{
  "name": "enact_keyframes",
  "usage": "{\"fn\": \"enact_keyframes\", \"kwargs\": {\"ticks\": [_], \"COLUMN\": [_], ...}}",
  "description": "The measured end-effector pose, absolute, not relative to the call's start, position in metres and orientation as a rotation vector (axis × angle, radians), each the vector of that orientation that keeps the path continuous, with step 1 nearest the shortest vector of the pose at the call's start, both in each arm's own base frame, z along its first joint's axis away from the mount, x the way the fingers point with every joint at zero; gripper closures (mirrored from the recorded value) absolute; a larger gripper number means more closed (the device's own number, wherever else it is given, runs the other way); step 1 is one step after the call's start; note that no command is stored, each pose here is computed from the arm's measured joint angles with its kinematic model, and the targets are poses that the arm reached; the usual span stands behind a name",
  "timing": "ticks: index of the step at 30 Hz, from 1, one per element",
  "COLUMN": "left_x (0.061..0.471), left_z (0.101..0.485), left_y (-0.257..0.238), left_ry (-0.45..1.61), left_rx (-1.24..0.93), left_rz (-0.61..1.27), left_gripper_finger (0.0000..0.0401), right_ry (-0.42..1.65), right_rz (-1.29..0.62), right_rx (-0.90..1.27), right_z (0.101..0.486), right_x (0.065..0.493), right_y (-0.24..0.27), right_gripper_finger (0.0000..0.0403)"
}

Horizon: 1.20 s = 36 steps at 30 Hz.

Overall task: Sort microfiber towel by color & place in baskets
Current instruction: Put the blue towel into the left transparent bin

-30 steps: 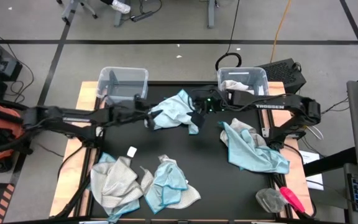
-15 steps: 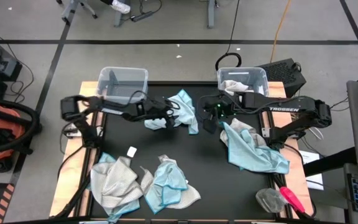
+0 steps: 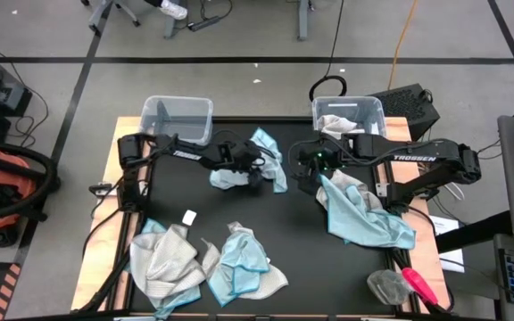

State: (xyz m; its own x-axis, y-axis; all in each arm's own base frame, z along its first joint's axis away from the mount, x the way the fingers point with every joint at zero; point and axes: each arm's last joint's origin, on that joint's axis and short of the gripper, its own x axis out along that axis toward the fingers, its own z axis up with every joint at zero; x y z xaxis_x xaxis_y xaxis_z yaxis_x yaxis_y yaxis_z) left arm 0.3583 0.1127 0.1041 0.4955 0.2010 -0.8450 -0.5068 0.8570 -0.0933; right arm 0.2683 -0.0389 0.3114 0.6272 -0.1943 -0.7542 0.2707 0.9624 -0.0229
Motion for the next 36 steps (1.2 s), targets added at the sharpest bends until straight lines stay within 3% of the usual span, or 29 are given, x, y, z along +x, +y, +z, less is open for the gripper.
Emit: {"fn": "enact_keyframes", "kwargs": {"ticks": [5, 7, 10, 16, 25, 36], "left_x": [0.356, 0.354, 0.346, 0.325, 0.255, 0.186], "left_z": [0.117, 0.126, 0.147, 0.224, 0.330, 0.367], "left_y": [0.107, 0.106, 0.108, 0.111, 0.110, 0.121], "left_ry": [0.953, 0.943, 0.914, 0.704, 0.371, 0.320], "left_rx": [-0.378, -0.378, -0.378, -0.300, -0.185, -0.024], "left_rz": [0.354, 0.333, 0.340, 0.347, 0.457, 0.848], "left_gripper_finger": [0.0340, 0.0377, 0.0378, 0.0380, 0.0381, 0.0381], "right_ry": [0.858, 0.858, 0.854, 0.841, 0.779, 0.724], "right_rz": [-0.257, -0.255, -0.253, -0.269, -0.270, -0.271], "right_rx": [0.074, 0.069, 0.065, 0.041, 0.036, 0.037], "right_z": [0.311, 0.311, 0.312, 0.313, 0.317, 0.321], "right_x": [0.268, 0.268, 0.269, 0.269, 0.274, 0.277], "right_y": [-0.039, -0.039, -0.039, -0.040, -0.040, -0.041], "right_gripper_finger": [0.0051, 0.0051, 0.0051, 0.0051, 0.0051, 0.0051]}}
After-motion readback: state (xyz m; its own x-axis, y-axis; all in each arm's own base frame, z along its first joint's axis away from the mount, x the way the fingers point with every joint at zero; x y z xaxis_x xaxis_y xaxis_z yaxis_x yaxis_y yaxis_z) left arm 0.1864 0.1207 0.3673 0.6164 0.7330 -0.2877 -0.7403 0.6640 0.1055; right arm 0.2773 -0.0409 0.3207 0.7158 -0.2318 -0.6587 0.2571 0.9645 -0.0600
